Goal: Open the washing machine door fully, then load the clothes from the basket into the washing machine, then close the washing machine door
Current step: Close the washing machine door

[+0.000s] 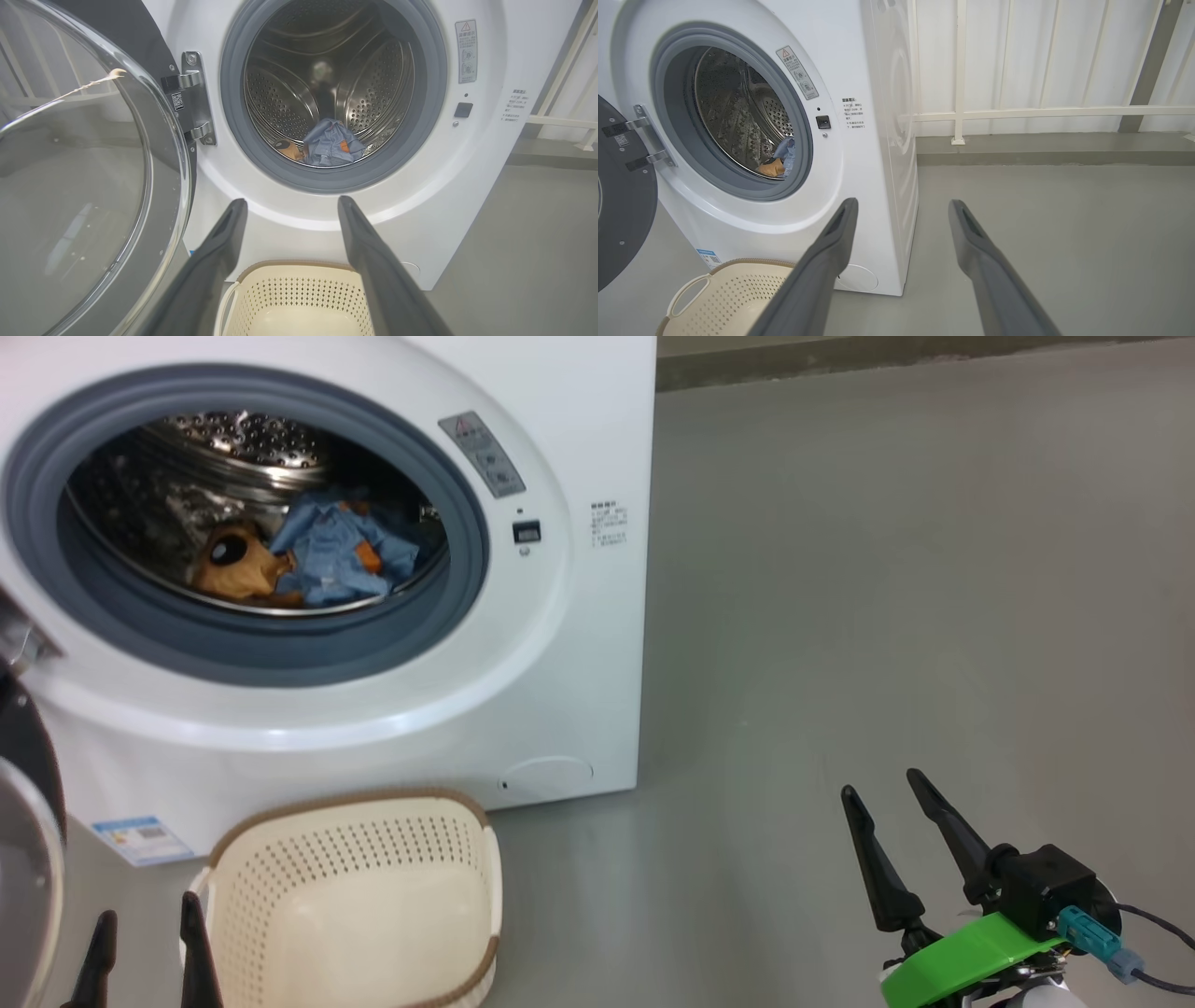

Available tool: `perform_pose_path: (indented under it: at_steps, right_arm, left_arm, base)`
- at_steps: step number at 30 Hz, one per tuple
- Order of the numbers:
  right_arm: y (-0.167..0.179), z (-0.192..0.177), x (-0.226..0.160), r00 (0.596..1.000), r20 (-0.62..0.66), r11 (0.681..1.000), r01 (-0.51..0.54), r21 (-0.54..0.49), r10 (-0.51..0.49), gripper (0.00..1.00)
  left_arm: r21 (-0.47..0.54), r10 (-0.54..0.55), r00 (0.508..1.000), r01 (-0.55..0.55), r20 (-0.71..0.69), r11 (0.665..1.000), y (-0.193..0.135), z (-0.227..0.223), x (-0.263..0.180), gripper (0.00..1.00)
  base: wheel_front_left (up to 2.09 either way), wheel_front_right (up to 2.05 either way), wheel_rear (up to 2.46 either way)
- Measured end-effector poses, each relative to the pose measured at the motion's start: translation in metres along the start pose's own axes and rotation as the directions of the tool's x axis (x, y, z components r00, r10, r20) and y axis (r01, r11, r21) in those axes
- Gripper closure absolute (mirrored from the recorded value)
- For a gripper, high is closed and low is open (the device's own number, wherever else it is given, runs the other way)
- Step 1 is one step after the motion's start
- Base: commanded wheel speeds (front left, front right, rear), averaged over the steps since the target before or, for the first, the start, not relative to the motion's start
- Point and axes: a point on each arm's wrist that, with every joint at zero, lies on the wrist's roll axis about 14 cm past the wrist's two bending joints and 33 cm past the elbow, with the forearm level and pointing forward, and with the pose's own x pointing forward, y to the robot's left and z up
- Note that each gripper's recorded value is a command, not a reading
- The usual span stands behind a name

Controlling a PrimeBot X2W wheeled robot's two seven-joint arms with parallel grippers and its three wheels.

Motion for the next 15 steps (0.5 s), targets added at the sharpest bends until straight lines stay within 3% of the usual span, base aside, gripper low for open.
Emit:
perform_pose_path:
  at_steps: [8, 15]
  right_arm:
    - [0.0005, -0.0014, 0.0010, 1.000, -0.003, 1.000, -0.001, 0.002, 0.001, 0.00]
    - [0.0013, 0.0008, 0.0013, 1.000, 0.003, 1.000, -0.004, 0.001, 0.004, 0.00]
  left_arm:
    - [0.011, 0.015, 1.000, -0.015, 0.001, 1.000, 0.0045, 0.0003, 0.0000, 0.00]
    - [0.010, 0.012, 1.000, -0.012, 0.007, 1.000, 0.0035, 0.0022, -0.0013, 0.00]
  base:
    - [-1.90, 1.90, 0.00]
    - [-0.89, 0.89, 0.00]
